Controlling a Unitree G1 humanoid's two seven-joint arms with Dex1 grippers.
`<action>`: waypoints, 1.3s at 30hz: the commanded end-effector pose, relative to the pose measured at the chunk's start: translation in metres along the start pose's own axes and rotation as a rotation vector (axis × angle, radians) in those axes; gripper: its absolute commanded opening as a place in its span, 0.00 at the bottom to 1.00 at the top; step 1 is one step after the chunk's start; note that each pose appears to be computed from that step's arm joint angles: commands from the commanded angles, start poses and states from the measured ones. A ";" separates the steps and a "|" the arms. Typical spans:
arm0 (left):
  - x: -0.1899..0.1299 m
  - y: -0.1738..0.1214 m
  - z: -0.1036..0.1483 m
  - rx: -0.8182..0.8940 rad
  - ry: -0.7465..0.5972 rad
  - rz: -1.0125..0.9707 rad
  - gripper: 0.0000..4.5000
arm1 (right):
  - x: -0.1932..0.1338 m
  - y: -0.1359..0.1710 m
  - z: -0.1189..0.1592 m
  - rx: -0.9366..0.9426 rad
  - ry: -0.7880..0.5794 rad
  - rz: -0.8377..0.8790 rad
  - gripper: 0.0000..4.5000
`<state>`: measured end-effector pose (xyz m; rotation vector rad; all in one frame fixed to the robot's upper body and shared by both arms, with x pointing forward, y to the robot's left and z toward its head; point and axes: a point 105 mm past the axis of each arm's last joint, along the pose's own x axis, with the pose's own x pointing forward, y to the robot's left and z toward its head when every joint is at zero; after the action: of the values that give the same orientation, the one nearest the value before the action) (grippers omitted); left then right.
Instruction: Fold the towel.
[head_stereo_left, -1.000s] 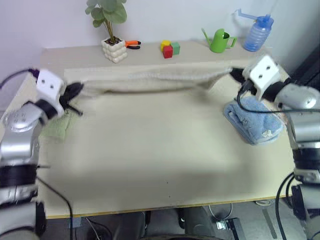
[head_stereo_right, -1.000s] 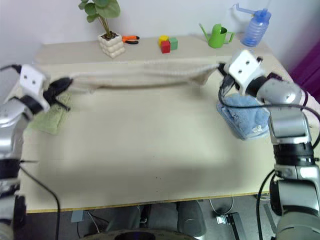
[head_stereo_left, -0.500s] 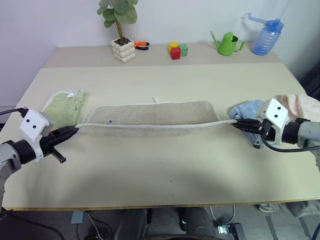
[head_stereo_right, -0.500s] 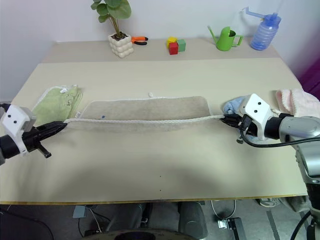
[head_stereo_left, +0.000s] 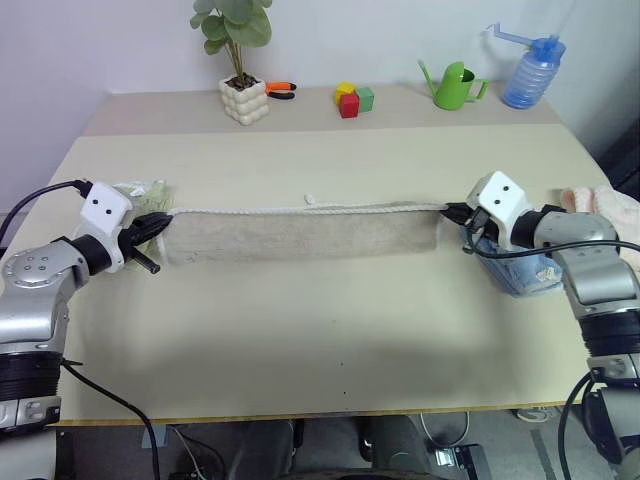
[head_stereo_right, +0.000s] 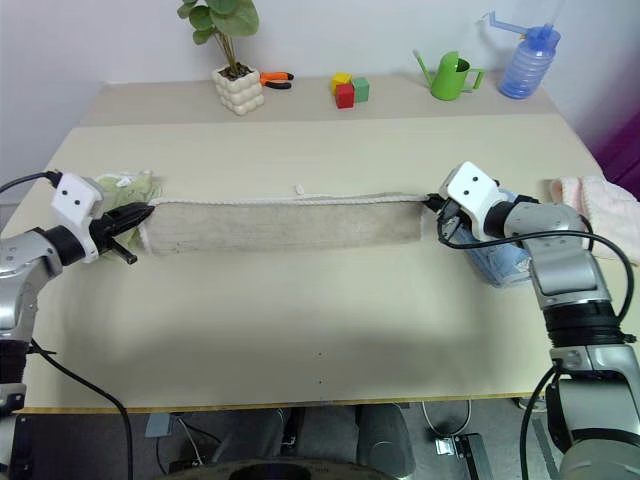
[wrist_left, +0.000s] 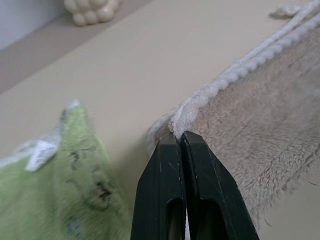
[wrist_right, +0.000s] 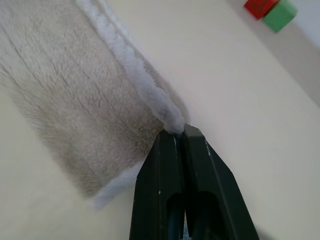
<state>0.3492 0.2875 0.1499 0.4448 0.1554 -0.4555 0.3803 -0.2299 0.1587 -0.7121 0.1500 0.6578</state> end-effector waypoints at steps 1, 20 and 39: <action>0.006 0.007 0.003 0.038 -0.011 0.020 0.00 | 0.005 -0.012 0.008 -0.039 -0.026 -0.041 0.01; 0.017 0.017 -0.028 -0.061 0.042 0.106 0.13 | 0.035 -0.026 0.002 -0.011 -0.042 -0.143 0.13; 0.006 -0.029 0.052 -0.112 -0.268 0.044 0.86 | -0.037 -0.010 0.029 0.406 -0.202 -0.212 1.00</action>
<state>0.3485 0.2587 0.1677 0.2646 -0.0286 -0.3848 0.3653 -0.2475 0.1776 -0.3562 0.0707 0.4416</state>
